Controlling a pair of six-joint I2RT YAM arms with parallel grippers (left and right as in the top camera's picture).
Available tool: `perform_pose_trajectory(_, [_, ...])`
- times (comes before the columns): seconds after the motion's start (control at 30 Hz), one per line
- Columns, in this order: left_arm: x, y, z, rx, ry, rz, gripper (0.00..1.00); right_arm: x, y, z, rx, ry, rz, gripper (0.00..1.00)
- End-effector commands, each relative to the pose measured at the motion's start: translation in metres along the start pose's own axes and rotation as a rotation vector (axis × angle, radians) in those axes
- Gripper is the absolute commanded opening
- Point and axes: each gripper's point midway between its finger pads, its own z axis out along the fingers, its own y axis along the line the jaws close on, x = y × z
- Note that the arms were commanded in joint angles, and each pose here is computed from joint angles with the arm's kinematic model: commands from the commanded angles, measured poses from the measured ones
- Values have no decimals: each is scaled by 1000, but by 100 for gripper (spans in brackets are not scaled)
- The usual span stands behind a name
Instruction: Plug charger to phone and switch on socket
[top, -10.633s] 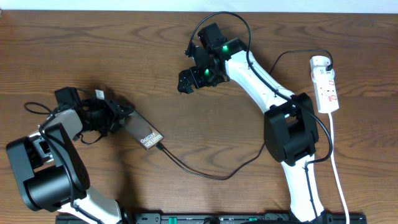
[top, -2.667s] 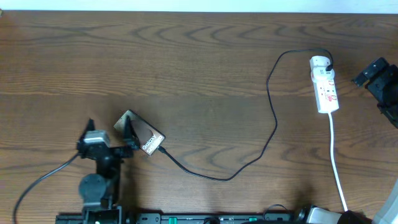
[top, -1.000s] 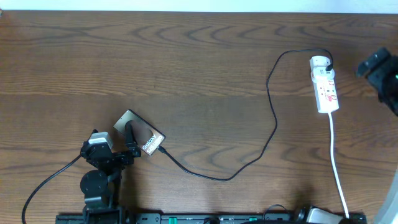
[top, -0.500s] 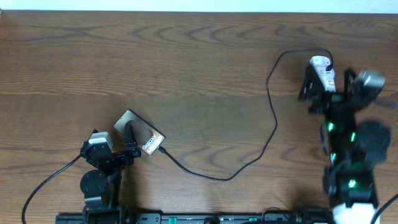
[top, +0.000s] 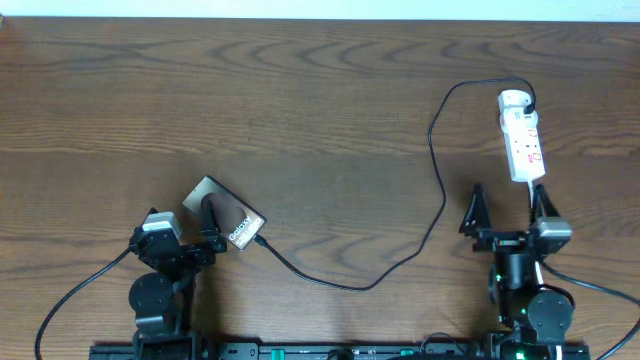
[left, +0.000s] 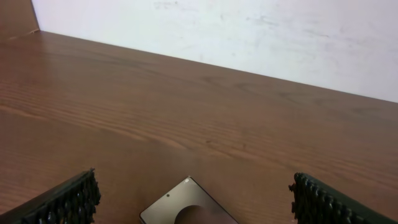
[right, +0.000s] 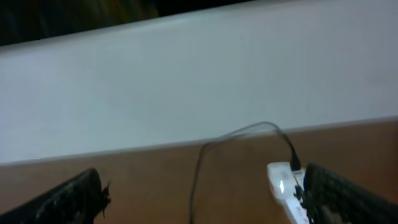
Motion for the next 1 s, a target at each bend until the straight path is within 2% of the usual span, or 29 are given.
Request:
perform_pose_trajectory(0.0, [15, -2, 0, 19, 55, 9, 96, -7, -2, -5, 19, -30, -16, 99])
perform_pose_trajectory(0.1, [15, -2, 0, 19, 55, 9, 96, 6, -4, -10, 28, 19, -15, 99])
perform_pose_trajectory(0.27, [15, -2, 0, 19, 55, 9, 96, 57, -8, -16, 36, 232, -4, 99])
perform_pose_trajectory(0.97, [13, -3, 0, 25, 44, 11, 96, 57, -10, -16, 45, 230, -5, 99])
